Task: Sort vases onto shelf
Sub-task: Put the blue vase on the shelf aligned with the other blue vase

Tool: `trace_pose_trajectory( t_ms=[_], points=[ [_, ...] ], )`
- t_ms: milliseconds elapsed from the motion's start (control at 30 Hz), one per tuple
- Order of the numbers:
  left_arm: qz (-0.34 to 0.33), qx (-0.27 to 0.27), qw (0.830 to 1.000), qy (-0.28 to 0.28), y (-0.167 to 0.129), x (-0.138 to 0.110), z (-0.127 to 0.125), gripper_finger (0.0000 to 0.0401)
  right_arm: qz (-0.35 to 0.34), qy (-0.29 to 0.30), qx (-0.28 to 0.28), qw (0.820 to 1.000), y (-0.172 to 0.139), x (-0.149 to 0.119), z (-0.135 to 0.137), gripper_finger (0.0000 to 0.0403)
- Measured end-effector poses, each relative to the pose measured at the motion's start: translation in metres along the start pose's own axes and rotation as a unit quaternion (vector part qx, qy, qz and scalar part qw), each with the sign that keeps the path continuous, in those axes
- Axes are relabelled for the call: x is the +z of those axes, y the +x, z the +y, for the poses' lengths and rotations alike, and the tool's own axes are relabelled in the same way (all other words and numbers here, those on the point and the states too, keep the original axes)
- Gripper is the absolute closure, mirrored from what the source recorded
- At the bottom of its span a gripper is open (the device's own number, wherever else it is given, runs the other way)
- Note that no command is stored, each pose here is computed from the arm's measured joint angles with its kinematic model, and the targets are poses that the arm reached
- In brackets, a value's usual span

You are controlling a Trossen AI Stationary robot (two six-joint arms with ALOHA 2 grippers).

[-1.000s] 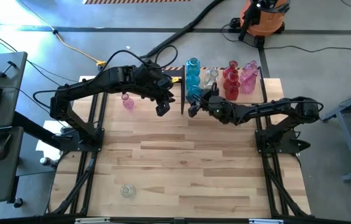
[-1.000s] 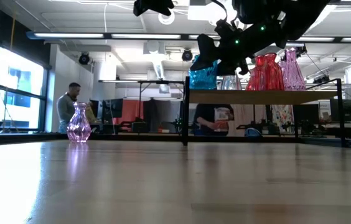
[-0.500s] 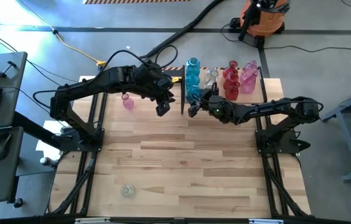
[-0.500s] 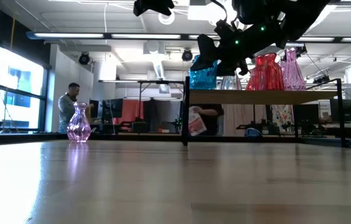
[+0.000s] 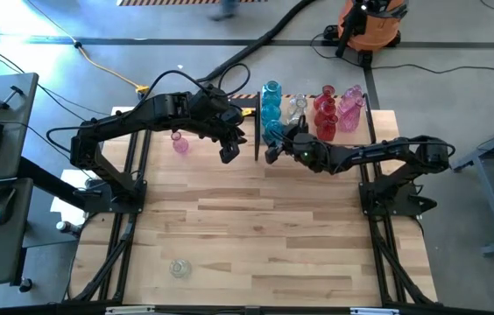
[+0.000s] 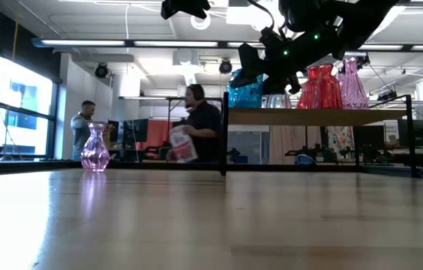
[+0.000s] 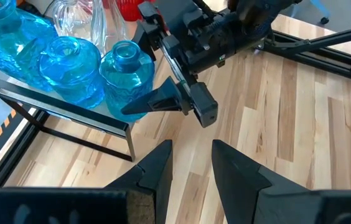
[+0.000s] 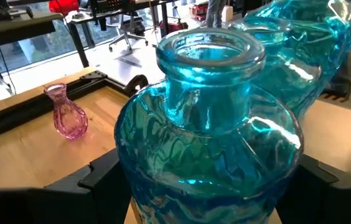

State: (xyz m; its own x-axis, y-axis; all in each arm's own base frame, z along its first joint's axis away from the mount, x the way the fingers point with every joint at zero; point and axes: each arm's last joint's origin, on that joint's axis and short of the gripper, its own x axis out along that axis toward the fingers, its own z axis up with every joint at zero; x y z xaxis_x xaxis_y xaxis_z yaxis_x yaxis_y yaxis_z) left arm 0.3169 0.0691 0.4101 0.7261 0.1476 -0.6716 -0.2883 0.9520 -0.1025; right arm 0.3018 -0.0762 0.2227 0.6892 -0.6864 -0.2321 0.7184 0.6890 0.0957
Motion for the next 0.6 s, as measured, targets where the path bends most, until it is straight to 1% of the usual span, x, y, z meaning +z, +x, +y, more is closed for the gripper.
trace_pose_trajectory(
  t_ms=[600],
  points=[
    [0.000, 0.000, 1.000, 0.000, 0.0000, 0.0000, 0.0000, 0.0297, 0.002, 0.001, 0.005, 1.000, 0.0018, 0.0008, -0.0026, 0.0109]
  ],
)
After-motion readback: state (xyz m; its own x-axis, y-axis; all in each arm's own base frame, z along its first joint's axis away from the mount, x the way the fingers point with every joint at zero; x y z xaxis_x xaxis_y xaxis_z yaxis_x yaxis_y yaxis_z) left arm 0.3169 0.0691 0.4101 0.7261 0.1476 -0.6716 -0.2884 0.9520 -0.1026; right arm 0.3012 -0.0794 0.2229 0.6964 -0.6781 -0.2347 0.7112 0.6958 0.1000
